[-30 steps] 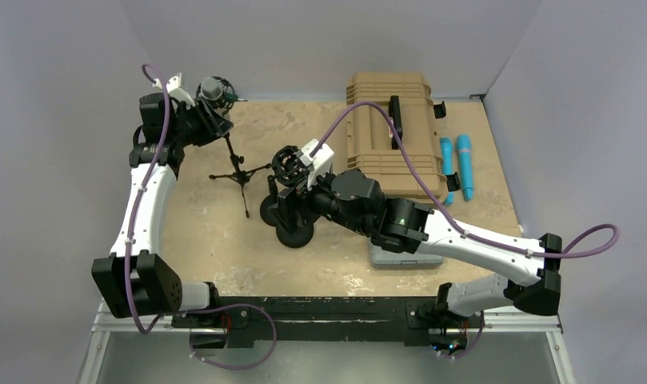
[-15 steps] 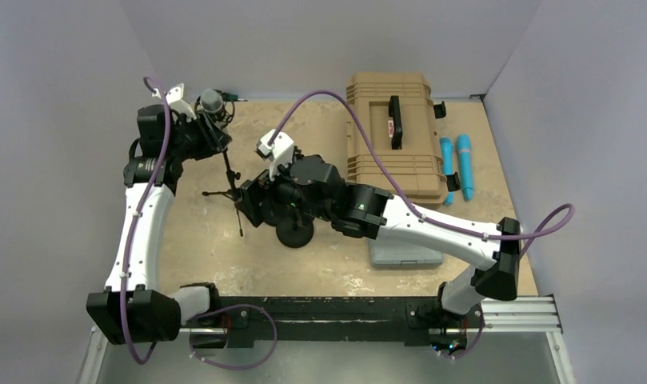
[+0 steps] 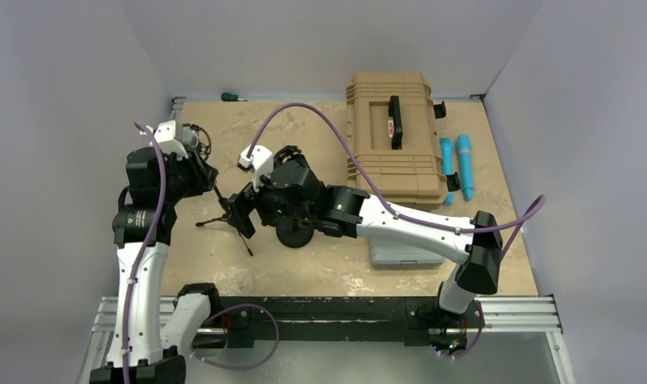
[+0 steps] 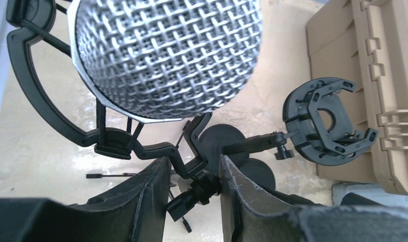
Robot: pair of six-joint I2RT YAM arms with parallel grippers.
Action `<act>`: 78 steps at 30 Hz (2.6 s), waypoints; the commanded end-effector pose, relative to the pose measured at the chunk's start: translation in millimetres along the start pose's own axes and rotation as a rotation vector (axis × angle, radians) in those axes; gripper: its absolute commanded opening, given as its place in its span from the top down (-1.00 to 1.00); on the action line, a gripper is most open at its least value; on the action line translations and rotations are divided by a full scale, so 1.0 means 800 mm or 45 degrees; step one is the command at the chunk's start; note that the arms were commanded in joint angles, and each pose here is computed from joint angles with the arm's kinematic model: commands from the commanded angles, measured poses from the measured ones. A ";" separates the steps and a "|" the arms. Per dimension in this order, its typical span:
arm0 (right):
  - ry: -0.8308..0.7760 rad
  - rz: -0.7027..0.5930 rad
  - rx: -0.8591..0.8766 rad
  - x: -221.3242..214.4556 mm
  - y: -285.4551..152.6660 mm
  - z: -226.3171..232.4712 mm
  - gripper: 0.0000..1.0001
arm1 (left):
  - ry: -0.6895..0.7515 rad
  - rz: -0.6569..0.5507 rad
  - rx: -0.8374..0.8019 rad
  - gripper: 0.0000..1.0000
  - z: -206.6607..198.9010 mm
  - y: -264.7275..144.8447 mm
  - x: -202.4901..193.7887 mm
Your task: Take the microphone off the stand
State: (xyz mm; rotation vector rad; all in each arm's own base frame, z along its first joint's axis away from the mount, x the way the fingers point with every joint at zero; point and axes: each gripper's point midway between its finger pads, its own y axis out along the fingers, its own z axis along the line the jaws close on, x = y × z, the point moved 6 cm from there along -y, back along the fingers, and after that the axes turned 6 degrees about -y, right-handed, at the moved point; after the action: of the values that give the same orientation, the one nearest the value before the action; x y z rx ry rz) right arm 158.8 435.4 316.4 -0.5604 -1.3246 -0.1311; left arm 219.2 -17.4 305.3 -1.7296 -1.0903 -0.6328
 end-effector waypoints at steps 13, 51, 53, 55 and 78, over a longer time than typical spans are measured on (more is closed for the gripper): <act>-0.299 -0.093 0.227 0.008 0.047 0.021 -0.87 | 0.074 -0.175 0.175 -0.29 0.030 -0.021 -0.009; -0.731 0.022 0.421 -0.037 0.142 -0.056 -0.37 | -0.009 -0.751 0.210 -0.71 -0.007 -0.096 0.122; -0.755 0.032 0.418 -0.041 0.147 -0.059 -0.36 | 0.001 -0.756 0.206 -0.71 -0.006 -0.100 0.118; -0.777 0.043 0.407 -0.046 0.152 -0.064 -0.34 | 0.005 -0.763 0.197 -0.71 -0.006 -0.103 0.115; -0.552 -0.037 0.229 -0.001 0.134 -0.062 -0.35 | -0.011 -0.729 0.118 -0.69 -0.012 -0.096 0.110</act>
State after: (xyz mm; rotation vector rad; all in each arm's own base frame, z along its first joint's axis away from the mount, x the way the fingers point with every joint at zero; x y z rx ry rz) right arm 249.3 506.8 211.0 -0.5001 -1.7789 0.2902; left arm 188.8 17.8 407.7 -1.3377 -1.5863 -0.8659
